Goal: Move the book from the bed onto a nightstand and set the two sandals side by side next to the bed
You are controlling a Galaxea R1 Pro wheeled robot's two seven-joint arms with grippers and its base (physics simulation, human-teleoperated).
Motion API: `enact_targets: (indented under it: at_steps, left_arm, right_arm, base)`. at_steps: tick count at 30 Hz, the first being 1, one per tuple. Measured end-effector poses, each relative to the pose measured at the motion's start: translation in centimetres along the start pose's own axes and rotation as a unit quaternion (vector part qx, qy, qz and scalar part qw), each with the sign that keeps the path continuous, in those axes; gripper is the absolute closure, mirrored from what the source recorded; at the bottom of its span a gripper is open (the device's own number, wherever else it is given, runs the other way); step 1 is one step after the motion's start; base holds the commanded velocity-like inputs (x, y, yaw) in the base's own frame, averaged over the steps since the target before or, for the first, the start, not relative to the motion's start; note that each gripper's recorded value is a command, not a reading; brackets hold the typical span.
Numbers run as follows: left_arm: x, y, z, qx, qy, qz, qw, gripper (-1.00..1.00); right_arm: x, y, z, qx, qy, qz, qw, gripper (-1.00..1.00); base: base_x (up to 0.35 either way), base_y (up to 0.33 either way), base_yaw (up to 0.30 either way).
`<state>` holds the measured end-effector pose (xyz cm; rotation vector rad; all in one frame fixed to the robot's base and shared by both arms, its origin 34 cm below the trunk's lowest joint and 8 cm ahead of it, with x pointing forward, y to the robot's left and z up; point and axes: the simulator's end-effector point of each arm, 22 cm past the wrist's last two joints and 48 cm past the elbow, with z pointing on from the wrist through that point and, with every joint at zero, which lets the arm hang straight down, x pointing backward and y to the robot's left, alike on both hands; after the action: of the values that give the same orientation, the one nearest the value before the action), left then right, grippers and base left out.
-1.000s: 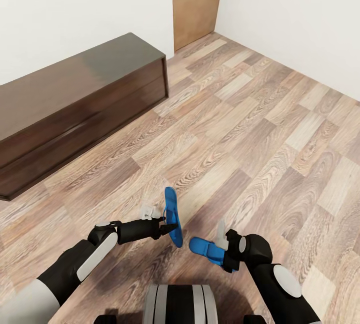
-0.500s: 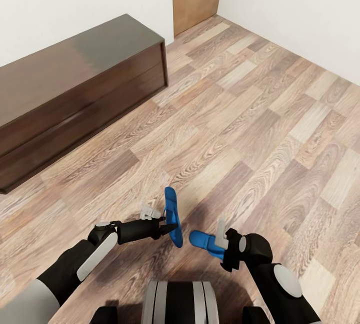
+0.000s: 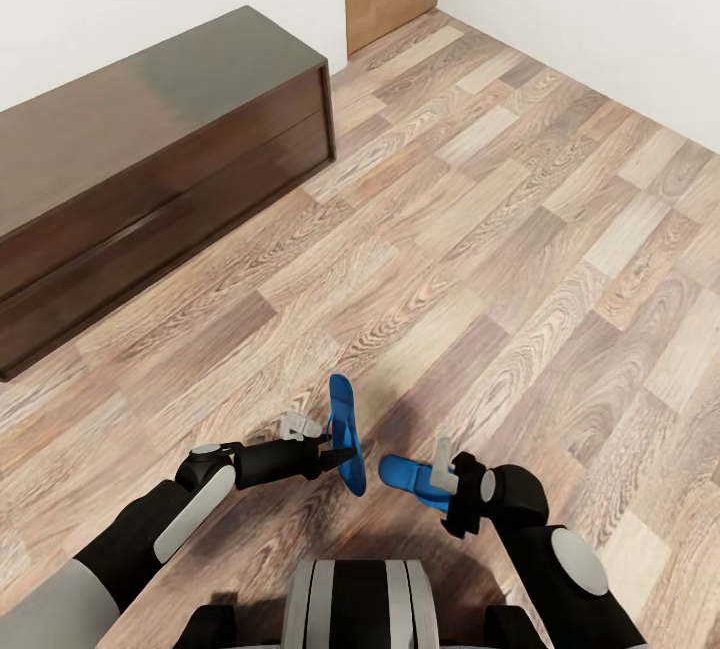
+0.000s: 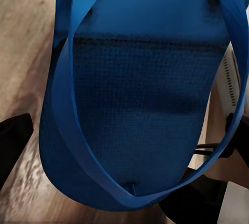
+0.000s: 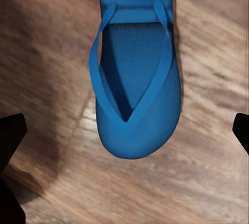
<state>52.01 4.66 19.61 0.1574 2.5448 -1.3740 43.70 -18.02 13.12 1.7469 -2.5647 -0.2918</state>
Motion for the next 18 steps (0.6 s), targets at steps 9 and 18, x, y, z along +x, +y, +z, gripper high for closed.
enact_targets:
  at_steps: [9,18]
  left_arm:
    - [1.5,1.1,0.7,-0.001,0.010,-0.015,0.9998,1.00]
    - [2.2,1.6,1.0,-0.001,0.015,-0.022,0.9996,1.00]
  right_arm:
    - [0.9,0.9,1.5,-0.015,0.008,0.002,0.9998,-1.00]
    - [1.0,1.0,1.9,-0.018,0.009,0.002,0.9998,-1.00]
  base:
    - [0.000,0.000,0.000]
    - [0.000,0.000,0.000]
